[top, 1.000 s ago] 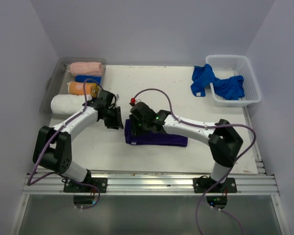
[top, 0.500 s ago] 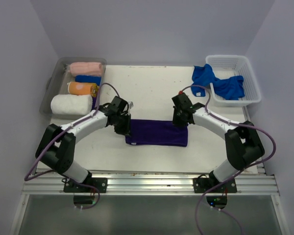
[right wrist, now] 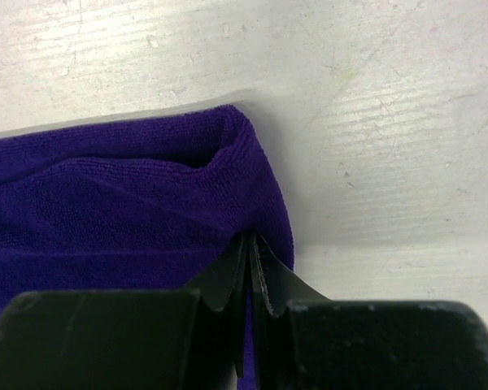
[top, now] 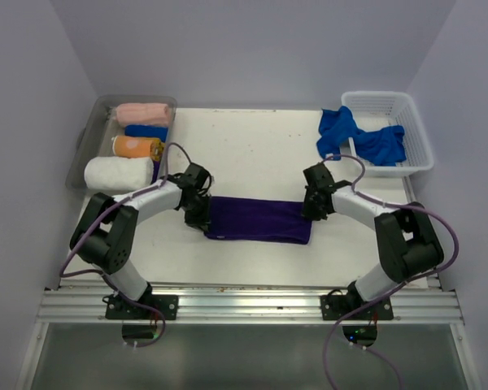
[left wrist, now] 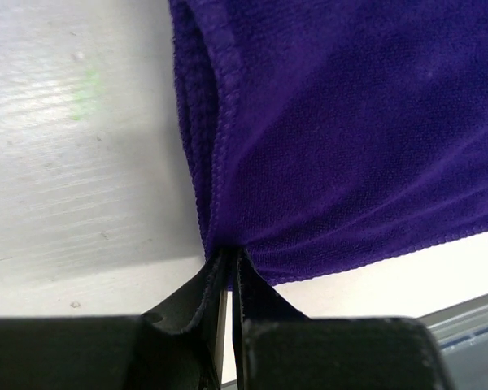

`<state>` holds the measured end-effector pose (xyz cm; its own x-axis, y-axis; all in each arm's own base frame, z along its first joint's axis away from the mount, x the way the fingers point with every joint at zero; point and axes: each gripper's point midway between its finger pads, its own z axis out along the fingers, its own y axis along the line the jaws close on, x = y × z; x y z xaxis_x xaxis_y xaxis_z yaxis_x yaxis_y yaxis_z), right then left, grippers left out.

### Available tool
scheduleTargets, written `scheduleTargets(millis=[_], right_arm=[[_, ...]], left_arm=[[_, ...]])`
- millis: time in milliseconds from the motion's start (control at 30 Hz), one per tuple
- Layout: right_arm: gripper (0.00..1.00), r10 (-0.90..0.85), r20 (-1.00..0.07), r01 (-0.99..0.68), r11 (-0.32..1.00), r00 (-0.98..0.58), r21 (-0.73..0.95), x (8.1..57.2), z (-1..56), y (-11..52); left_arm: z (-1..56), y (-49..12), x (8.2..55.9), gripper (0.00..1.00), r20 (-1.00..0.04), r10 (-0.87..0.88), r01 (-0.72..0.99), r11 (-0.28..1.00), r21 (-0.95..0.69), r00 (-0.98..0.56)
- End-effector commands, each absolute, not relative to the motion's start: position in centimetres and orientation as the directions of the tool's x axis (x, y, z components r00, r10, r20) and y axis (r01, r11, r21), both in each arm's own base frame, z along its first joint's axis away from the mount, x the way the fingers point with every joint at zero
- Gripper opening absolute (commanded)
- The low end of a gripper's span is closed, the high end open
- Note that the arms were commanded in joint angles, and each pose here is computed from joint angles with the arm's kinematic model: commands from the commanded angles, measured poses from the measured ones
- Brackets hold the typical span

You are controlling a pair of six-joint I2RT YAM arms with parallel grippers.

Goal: Roll the towels
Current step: Fold the towel

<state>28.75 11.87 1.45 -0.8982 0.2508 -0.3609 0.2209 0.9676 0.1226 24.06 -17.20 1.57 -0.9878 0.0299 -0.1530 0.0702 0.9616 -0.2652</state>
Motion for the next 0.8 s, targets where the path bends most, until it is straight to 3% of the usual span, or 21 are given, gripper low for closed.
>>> scheduleTargets(millis=[0, 167, 333, 533, 767], right_arm=[[0.04, 0.300, -0.287, 0.277, 0.953, -0.910, 0.121, 25.4, -1.5, 11.5], [0.04, 0.418, -0.302, 0.362, 0.905, -0.857, 0.225, 22.1, -0.5, 13.3], [0.04, 0.388, -0.350, 0.307, 0.914, -0.852, 0.267, 18.6, 1.8, 16.6], [0.13, 0.280, -0.531, 0.197, 0.958, -0.800, 0.209, 21.5, 7.0, 15.6], [0.10, 0.055, -0.495, -0.003, 0.993, -0.867, 0.116, 24.5, 6.7, 19.5]], left_arm=[[3.0, -15.4, 25.8, 0.09, -0.222, 0.021, 0.063, 0.981, -0.183, -0.975], [7.3, -14.8, 28.4, 0.10, -0.332, -0.032, 0.027, 0.985, -0.172, -0.943], [9.5, -14.5, 30.1, 0.11, -0.385, -0.083, -0.025, 0.988, -0.155, -0.919], [7.9, -16.1, 29.1, 0.12, -0.352, -0.054, 0.008, 0.985, -0.174, -0.934], [4.8, -18.1, 28.0, 0.12, -0.305, -0.036, 0.035, 0.974, -0.225, -0.952]])
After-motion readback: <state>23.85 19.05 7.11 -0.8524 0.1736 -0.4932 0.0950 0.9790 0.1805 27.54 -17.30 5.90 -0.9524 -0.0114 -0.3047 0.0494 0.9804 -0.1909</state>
